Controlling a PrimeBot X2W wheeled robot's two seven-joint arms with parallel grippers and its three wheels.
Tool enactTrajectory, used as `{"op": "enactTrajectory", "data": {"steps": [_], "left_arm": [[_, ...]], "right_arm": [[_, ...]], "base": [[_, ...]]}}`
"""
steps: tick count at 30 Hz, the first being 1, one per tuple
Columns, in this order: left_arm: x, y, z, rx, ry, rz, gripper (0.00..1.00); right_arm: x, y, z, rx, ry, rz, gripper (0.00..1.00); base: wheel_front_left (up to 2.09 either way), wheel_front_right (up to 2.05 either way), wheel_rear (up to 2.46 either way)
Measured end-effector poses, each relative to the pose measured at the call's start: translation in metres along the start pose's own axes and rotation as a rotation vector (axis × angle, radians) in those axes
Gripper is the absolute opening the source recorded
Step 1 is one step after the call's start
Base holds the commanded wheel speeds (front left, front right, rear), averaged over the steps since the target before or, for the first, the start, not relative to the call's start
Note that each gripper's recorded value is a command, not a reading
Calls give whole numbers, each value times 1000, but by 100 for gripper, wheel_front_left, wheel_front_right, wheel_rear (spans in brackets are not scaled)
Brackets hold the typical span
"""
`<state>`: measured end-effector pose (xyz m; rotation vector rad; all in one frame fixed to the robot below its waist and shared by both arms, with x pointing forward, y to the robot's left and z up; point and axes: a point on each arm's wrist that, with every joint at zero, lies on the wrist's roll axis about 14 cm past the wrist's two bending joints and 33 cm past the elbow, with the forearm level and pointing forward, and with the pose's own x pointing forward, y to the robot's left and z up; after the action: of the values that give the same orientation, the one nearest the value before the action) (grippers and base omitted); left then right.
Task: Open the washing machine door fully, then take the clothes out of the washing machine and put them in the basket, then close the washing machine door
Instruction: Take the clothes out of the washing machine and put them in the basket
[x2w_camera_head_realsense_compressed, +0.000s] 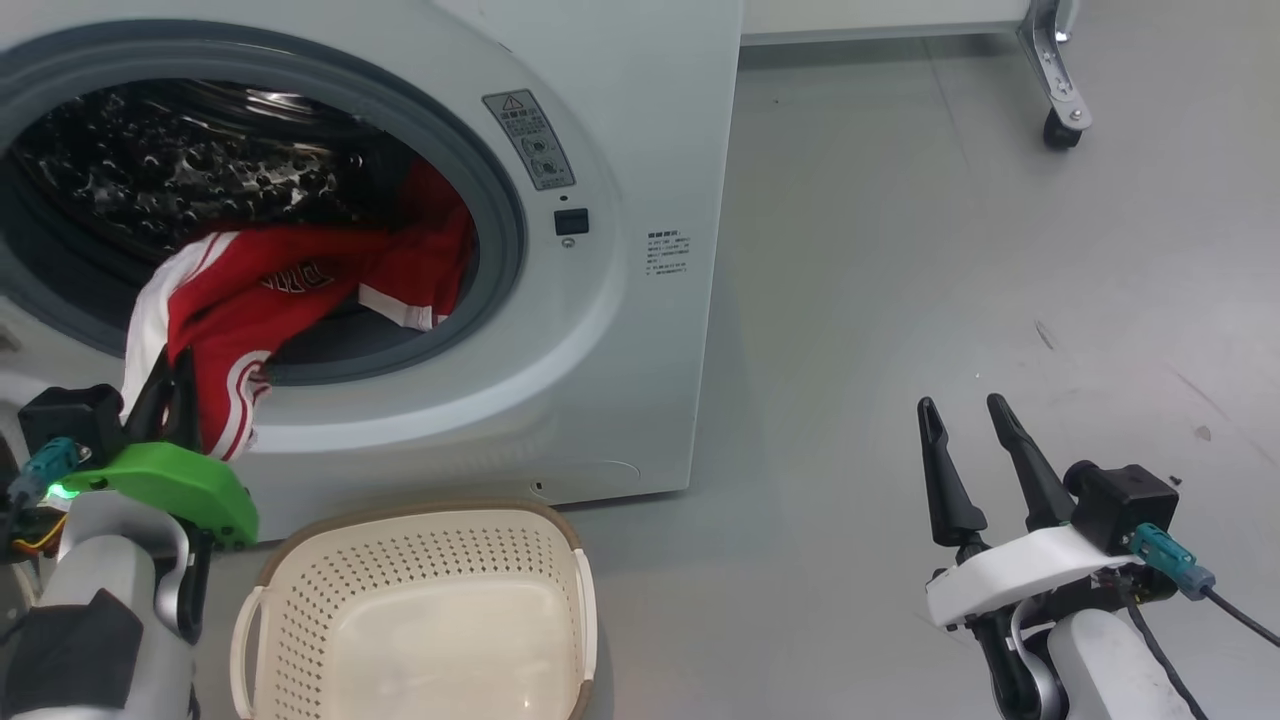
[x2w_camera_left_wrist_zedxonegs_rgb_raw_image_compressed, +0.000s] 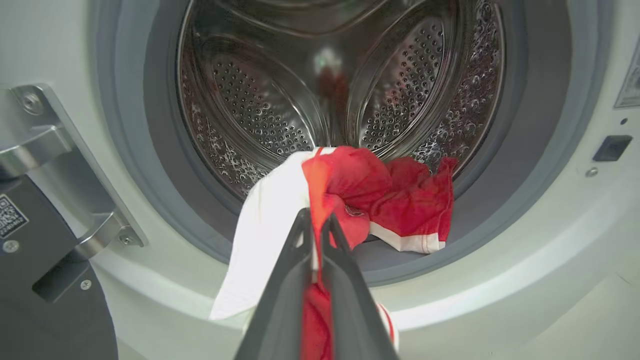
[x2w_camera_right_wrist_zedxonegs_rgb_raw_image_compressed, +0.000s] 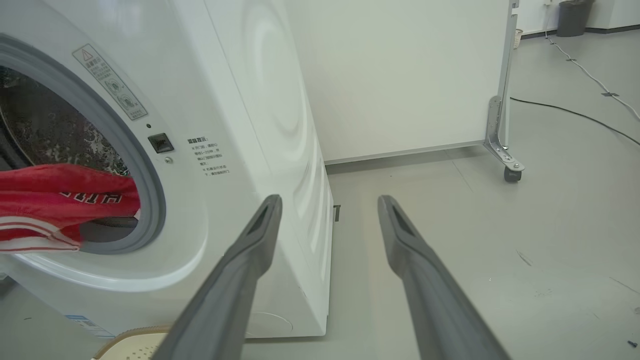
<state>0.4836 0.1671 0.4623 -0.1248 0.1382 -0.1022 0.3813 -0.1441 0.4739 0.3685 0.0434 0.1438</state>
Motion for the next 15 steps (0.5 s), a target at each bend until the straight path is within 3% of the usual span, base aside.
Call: {"op": "enactTrajectory", "data": {"steps": [15], "left_arm": [[-16, -31, 87, 18, -286, -83, 0]], "right_arm": [[-4, 14, 9, -3, -27, 40, 100]], "base": [[0, 0, 0]]}}
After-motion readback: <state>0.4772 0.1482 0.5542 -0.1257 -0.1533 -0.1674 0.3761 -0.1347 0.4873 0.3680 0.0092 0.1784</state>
